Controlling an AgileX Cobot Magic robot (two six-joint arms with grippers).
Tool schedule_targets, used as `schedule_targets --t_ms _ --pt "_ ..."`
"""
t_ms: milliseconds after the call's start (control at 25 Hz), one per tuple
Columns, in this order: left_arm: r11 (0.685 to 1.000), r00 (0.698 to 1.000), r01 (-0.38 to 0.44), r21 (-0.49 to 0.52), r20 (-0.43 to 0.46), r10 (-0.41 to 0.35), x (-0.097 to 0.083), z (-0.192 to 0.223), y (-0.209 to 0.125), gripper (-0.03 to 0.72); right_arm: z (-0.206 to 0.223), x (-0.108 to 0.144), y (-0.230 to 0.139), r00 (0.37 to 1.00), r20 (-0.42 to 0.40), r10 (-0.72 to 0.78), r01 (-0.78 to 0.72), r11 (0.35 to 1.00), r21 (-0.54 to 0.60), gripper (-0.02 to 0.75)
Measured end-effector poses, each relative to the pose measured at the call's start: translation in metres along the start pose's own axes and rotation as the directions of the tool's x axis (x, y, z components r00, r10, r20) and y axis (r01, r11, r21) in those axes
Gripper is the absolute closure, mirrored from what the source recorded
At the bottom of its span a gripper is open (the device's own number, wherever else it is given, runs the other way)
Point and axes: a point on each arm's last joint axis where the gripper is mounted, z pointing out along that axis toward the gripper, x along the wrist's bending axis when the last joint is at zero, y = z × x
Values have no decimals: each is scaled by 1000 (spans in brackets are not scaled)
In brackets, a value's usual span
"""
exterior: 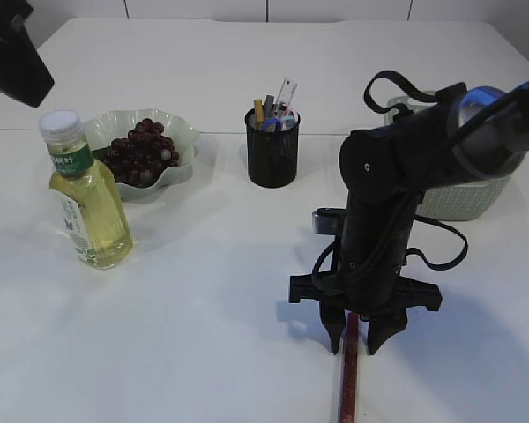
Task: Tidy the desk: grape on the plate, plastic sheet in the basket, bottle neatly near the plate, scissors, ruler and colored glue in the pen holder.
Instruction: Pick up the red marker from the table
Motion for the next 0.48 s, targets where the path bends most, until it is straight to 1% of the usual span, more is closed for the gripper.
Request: schedule_targets --t_ms 160,480 --pt "1000 1000 0 0 0 0 0 0 0 379 0 0 0 1000 0 0 0 1000 0 377" --pt "1000 1000 -2 -2 -7 2 1 0 0 379 0 0 0 1000 1 0 0 1000 2 448"
